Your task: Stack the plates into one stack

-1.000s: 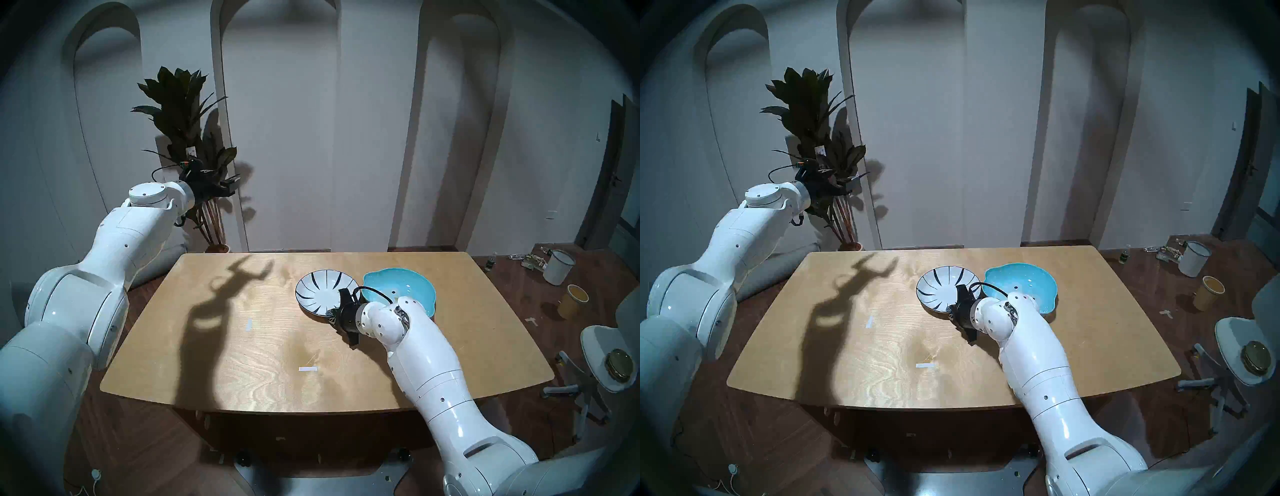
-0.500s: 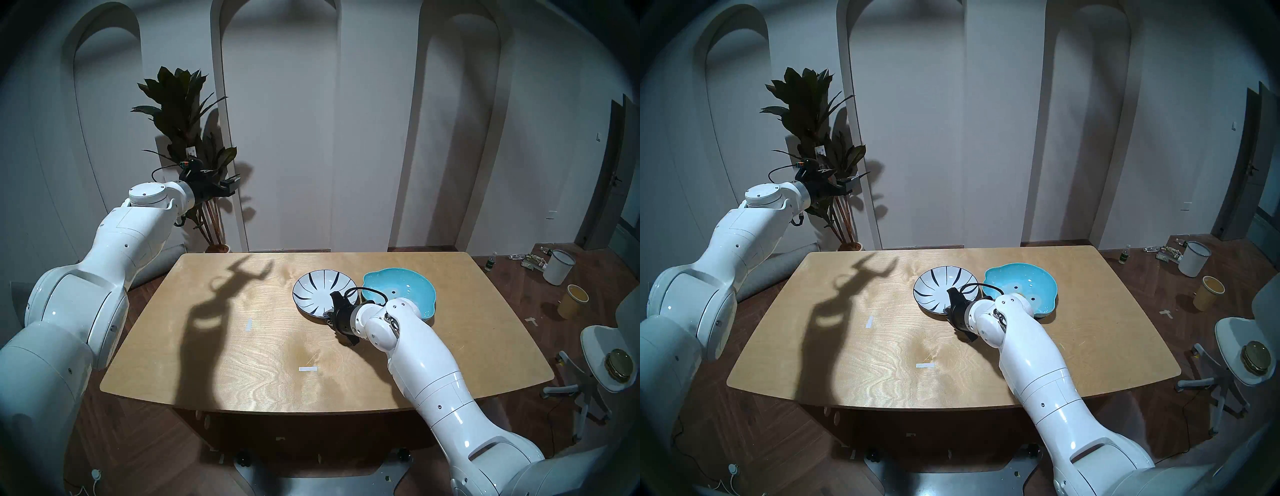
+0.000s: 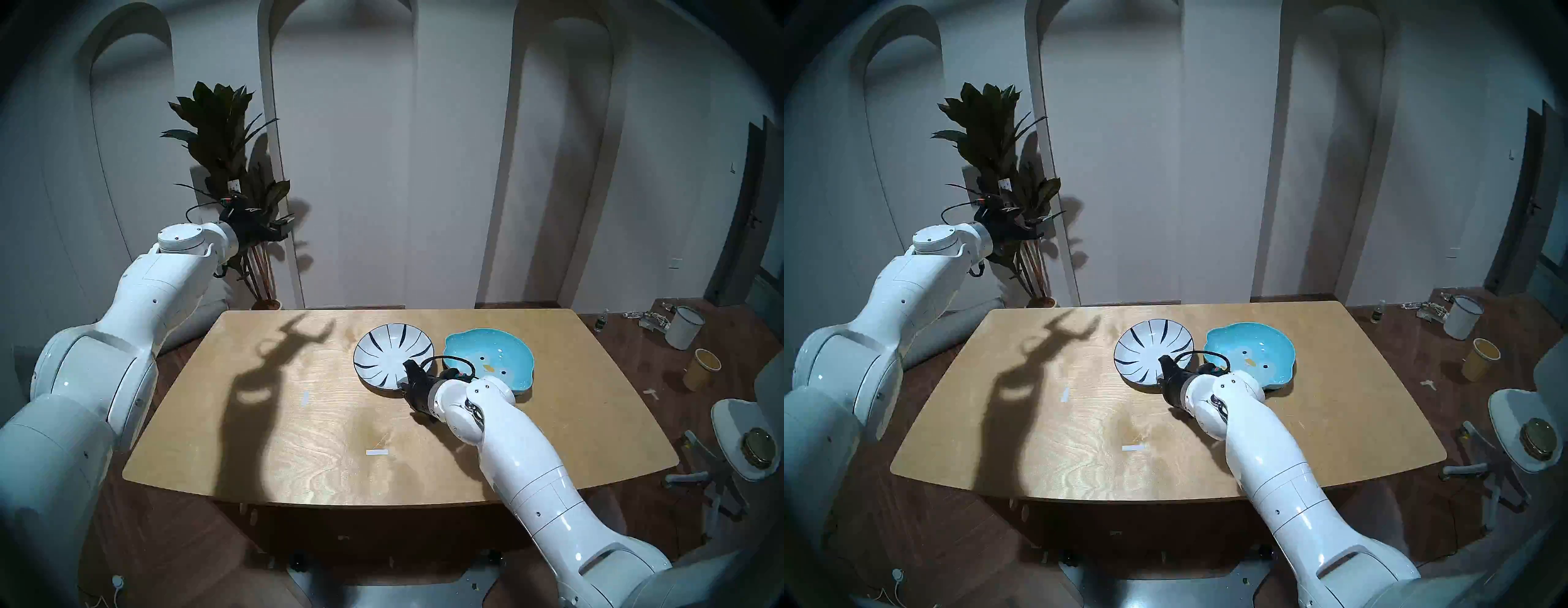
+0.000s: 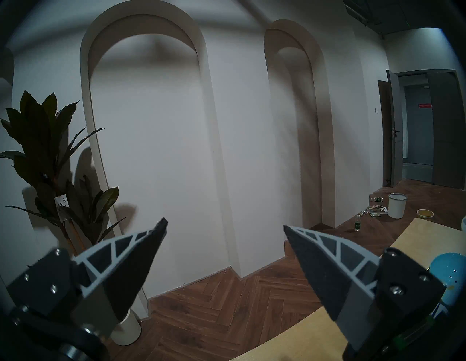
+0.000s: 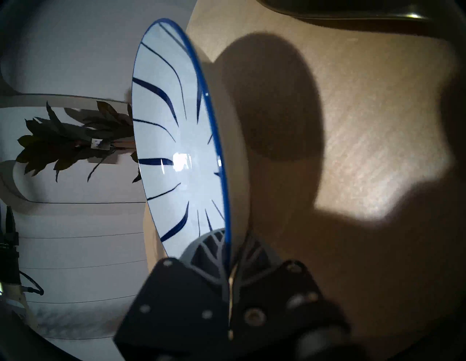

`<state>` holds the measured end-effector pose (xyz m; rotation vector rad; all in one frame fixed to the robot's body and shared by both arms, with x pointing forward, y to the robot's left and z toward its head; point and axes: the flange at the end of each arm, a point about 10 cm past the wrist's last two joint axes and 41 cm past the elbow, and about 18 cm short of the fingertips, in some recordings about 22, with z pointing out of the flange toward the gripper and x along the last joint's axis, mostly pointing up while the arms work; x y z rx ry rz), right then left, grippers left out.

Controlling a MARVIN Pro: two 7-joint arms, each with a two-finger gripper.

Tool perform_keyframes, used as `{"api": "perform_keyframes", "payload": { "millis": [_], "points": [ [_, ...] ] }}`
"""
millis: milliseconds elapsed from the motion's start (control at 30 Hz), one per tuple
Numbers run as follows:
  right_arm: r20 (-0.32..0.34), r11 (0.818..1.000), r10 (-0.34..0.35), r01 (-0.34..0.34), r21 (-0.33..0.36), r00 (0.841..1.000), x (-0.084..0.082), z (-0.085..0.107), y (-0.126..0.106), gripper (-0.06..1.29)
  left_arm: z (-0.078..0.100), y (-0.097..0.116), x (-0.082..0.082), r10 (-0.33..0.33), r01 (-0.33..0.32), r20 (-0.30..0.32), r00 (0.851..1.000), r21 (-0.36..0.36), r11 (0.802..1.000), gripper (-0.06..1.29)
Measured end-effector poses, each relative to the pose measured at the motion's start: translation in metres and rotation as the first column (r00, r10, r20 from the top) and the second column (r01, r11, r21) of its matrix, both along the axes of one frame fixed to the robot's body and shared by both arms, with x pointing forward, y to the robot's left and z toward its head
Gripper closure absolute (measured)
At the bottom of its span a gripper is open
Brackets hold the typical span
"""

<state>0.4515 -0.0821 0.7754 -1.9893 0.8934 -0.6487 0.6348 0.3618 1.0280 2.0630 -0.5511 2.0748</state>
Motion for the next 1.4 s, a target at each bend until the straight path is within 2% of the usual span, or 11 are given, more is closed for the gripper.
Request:
{"api": "perform_keyframes", "payload": {
  "millis": [233,767,1133,1400],
  "points": [
    [0.011,0.996,-0.045,0.044,0.082,0.999,-0.002,-0.002,-0.007,1.25,0.0,0.0,0.0,0.0,0.0,0.0,1.0,0.0,1.0,0.0],
    [0.021,0.989,-0.057,0.053,0.141,0.998,-0.007,-0.002,-0.007,1.25,0.0,0.0,0.0,0.0,0.0,0.001,1.0,-0.001,1.0,0.0],
    [0.044,0.985,-0.043,0.035,0.166,0.998,-0.003,0.013,-0.004,1.25,0.0,0.0,0.0,0.0,0.0,0.001,1.0,-0.001,1.0,0.0],
    [0.076,0.981,-0.046,0.03,0.194,0.996,0.001,0.034,-0.003,1.25,0.0,0.0,0.0,0.001,-0.001,0.002,1.0,-0.001,1.0,0.0]
  ]
}}
